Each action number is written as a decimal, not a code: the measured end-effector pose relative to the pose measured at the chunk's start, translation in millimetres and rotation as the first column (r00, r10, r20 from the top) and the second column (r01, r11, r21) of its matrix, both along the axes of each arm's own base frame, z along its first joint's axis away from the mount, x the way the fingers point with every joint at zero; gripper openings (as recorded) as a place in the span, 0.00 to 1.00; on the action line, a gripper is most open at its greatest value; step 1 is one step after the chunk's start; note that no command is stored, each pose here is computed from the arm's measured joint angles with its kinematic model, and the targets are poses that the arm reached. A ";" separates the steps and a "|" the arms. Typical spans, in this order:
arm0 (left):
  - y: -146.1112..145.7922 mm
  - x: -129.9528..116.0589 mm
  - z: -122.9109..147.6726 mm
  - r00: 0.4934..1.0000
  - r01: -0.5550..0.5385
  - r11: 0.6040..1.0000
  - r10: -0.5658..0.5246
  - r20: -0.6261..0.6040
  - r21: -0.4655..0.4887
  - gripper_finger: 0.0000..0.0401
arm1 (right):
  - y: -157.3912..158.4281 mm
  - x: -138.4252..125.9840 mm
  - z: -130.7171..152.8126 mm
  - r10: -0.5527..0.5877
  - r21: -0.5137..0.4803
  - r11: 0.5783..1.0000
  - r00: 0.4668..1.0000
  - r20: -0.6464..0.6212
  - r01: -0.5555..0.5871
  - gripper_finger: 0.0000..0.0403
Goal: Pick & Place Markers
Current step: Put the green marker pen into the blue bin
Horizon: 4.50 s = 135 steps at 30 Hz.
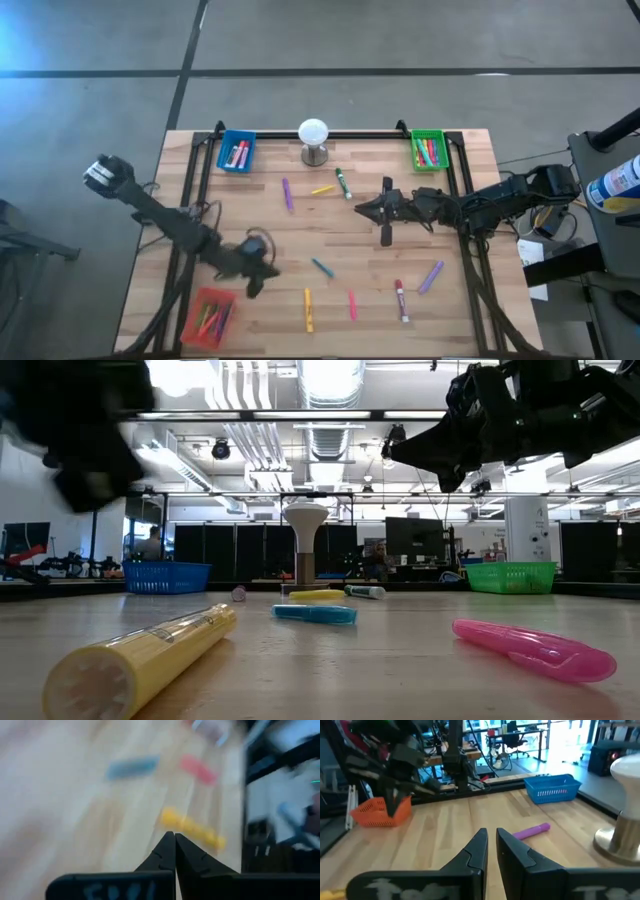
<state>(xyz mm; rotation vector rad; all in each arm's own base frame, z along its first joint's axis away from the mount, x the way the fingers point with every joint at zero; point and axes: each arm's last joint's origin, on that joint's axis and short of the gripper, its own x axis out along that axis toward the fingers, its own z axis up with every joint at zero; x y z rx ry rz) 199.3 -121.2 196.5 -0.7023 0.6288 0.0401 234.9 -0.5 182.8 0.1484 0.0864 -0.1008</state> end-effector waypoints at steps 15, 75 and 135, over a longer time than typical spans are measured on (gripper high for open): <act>106.1 23.8 -34.6 0.837 -0.202 0.859 -0.098 0.538 0.471 0.00 | -1.0 7.4 11.6 -0.044 0.206 0.978 0.998 0.048 0.034 0.08; 130.1 19.7 -53.1 0.753 -0.149 0.955 -0.058 0.656 0.255 0.00 | -6.1 102.8 6.6 -0.328 0.182 0.901 0.894 -0.305 0.393 0.17; 145.6 40.2 49.4 0.597 -0.335 0.884 -0.068 0.799 0.326 0.13 | 12.0 110.3 8.1 0.089 0.063 0.993 0.990 0.110 -0.097 0.35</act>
